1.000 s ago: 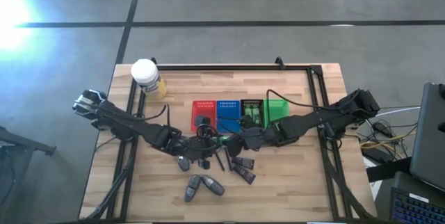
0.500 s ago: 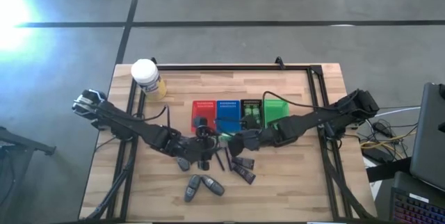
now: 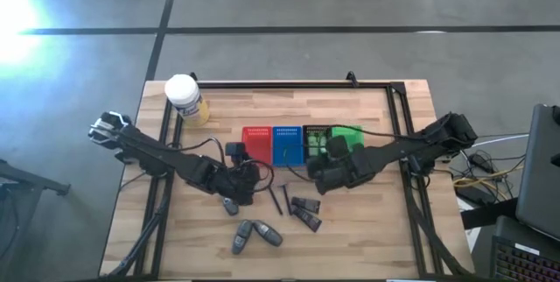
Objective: Pick & Place Travel size toiletries
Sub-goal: Put the shampoo into the black basket
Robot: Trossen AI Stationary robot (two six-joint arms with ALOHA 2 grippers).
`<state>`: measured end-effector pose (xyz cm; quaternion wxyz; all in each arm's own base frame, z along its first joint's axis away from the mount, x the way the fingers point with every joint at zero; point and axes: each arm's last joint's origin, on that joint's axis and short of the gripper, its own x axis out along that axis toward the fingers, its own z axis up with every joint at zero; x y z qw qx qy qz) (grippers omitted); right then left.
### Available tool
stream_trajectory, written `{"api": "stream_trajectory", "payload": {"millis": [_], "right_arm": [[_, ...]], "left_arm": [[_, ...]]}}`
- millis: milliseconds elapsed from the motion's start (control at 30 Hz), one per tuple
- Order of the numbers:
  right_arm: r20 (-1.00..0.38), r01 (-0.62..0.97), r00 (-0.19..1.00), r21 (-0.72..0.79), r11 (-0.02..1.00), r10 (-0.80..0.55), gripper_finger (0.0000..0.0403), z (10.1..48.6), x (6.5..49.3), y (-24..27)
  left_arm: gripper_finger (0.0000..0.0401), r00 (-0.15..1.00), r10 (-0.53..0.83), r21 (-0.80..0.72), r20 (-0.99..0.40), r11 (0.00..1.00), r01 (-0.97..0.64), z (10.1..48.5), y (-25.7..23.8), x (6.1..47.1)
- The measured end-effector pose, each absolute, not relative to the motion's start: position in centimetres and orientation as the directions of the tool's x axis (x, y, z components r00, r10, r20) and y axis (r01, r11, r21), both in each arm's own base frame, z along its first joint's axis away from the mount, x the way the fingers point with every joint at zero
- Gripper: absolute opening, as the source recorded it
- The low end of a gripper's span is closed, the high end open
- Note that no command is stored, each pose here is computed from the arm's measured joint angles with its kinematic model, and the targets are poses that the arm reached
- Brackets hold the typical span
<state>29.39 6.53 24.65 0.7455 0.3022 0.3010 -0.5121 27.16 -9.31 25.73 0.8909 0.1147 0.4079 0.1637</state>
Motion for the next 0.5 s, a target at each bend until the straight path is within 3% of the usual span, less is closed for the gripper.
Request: {"api": "stream_trajectory", "payload": {"millis": [233, 500], "right_arm": [[-0.793, 0.972, 0.127, -0.019, 0.234, -0.596, 0.0114, 21.1, 31.2, 3.1], [-0.809, 0.963, 0.077, -0.091, 0.254, -0.582, 0.0157, 19.4, 32.4, 0.9]], "left_arm": [[0.0295, 0.555, 0.317, 0.279, -0.769, 0.948, -0.154, 25.0, -9.3, 26.5], [0.0293, 0.507, 0.241, 0.216, -0.828, 0.97, -0.109, 24.5, -9.4, 26.1]]}}
